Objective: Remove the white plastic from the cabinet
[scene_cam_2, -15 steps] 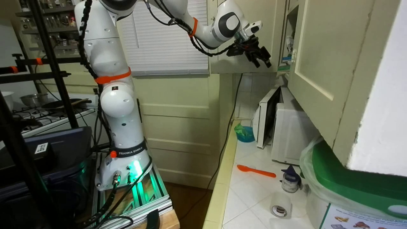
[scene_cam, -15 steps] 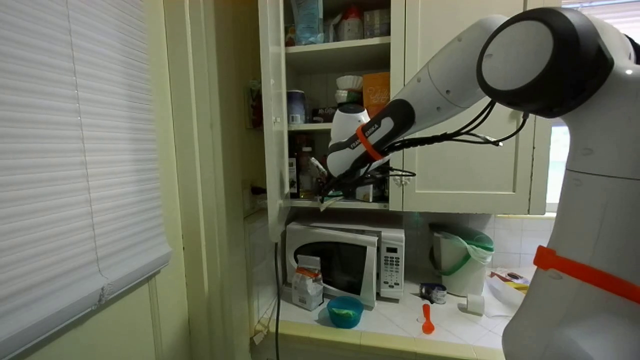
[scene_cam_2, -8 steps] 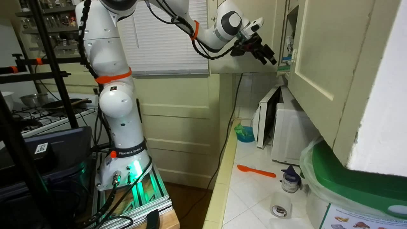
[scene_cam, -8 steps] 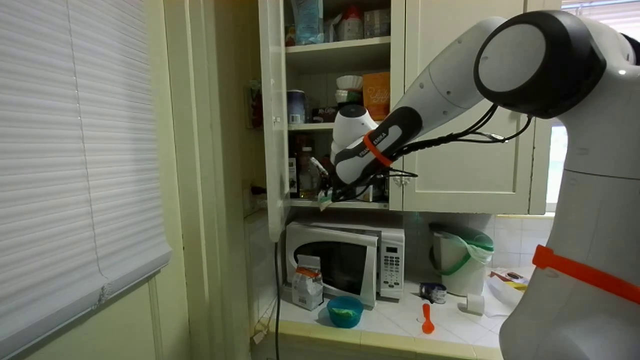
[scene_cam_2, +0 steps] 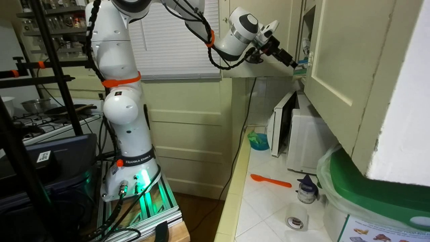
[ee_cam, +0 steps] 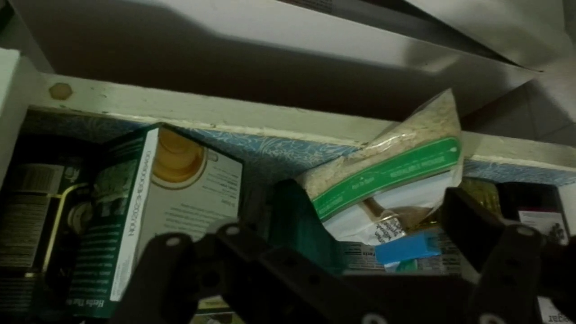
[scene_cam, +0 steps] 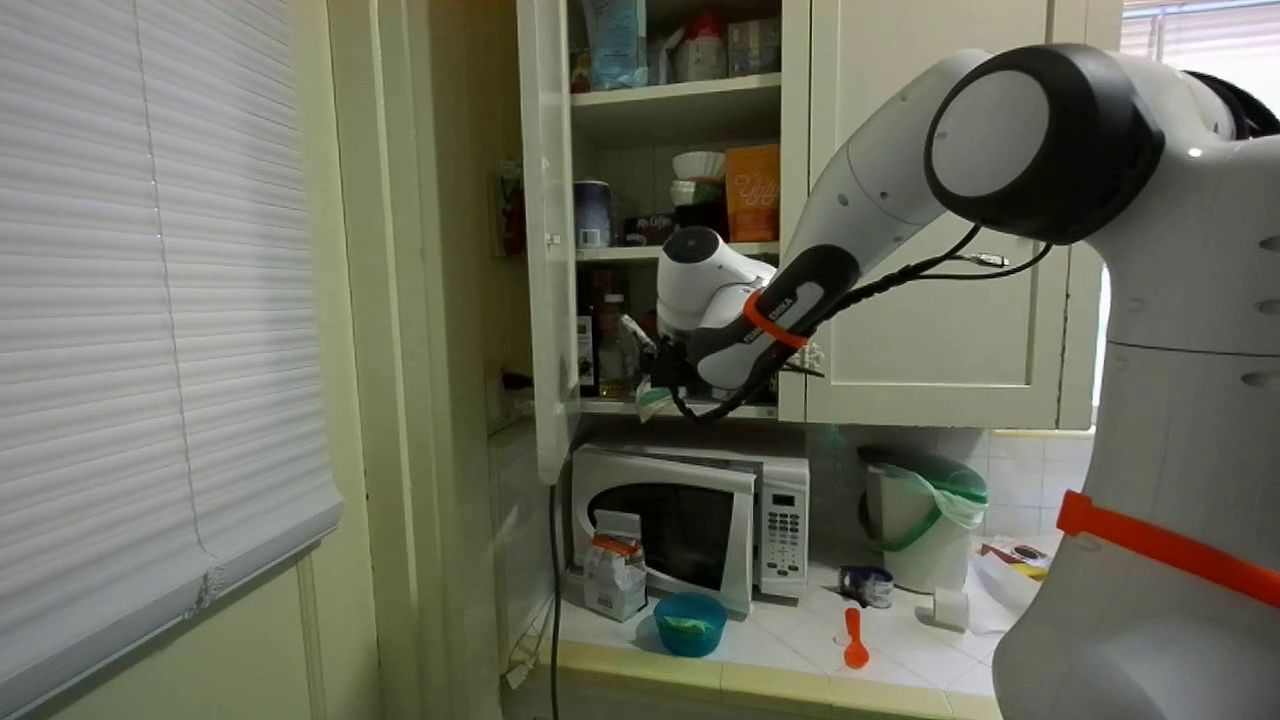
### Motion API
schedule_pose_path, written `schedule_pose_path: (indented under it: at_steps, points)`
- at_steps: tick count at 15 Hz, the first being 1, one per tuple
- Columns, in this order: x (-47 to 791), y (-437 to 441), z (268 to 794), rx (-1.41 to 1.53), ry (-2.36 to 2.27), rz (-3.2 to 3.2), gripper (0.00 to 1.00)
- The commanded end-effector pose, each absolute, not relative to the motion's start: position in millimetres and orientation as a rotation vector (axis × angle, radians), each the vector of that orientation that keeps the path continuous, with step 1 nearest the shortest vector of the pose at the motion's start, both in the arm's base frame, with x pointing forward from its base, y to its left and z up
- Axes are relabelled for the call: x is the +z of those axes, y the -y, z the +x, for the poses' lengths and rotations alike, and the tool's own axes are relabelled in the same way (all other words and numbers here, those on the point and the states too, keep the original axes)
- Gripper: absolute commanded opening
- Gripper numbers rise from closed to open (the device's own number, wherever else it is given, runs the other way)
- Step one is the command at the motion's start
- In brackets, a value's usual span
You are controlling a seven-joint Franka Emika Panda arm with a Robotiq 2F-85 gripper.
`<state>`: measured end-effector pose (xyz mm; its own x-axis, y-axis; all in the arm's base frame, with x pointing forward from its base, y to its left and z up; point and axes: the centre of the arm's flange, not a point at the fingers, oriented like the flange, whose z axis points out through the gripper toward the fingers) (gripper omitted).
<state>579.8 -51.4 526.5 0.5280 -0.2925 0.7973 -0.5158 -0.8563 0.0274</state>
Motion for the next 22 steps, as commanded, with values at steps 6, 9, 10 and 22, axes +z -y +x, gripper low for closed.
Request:
schedule_pose_path:
  at_steps: [6,9,10,22]
  points:
    - [504.0,29.5,607.0,1.293,0.727,2.402,1.00]
    - [499.5,25.2,619.5,1.282,0.708,2.369,1.00]
    - [498.5,23.3,623.2,1.279,0.701,2.360,1.00]
    - [480.3,10.9,666.0,1.247,0.688,2.256,0.69]
